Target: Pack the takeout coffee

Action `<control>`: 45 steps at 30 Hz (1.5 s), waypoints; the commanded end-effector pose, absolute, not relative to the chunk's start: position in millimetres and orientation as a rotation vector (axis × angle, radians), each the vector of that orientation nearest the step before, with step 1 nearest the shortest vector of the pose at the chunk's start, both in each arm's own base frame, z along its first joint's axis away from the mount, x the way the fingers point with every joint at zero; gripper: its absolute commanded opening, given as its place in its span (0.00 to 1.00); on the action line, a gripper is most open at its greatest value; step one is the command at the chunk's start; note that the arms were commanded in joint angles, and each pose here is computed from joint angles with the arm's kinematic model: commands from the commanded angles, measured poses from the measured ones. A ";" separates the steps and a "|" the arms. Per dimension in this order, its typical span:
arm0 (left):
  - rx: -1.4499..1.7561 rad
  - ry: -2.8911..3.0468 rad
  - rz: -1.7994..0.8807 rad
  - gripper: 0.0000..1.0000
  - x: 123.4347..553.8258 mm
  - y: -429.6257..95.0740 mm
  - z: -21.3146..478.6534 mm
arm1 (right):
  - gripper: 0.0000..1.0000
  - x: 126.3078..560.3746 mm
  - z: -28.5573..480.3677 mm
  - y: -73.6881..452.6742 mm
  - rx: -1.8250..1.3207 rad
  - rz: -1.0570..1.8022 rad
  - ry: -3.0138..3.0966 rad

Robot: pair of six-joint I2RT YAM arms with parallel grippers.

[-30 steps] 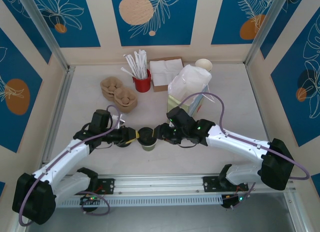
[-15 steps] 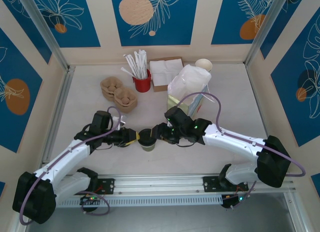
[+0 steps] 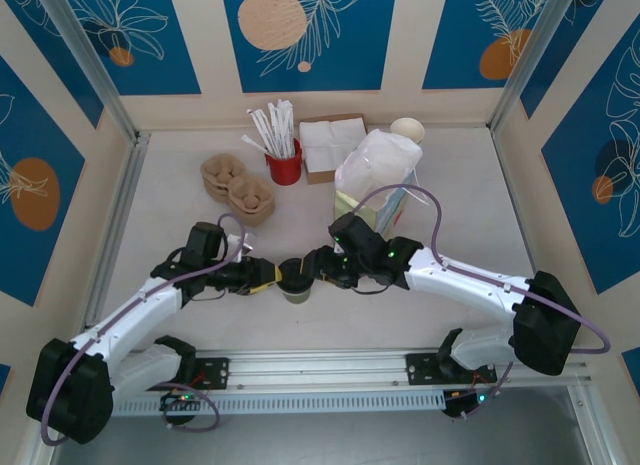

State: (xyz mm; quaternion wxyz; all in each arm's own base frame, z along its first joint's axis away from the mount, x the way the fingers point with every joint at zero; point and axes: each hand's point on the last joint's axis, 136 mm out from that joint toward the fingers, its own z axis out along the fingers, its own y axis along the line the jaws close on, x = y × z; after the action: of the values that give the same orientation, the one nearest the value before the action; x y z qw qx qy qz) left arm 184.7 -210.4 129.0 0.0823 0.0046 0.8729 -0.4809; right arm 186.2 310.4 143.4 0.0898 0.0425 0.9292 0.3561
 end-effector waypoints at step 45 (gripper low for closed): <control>0.121 2.712 -1.267 0.61 191.5 -214.7 112.4 | 0.53 178.6 128.1 319.2 0.070 1.001 2.833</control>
State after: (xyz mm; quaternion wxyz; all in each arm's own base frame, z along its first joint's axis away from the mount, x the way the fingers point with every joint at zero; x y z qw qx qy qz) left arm 196.5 -217.4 119.0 0.0781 0.0336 0.8947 -0.4385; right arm 182.8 318.4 129.4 0.0763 0.0310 0.9371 0.3393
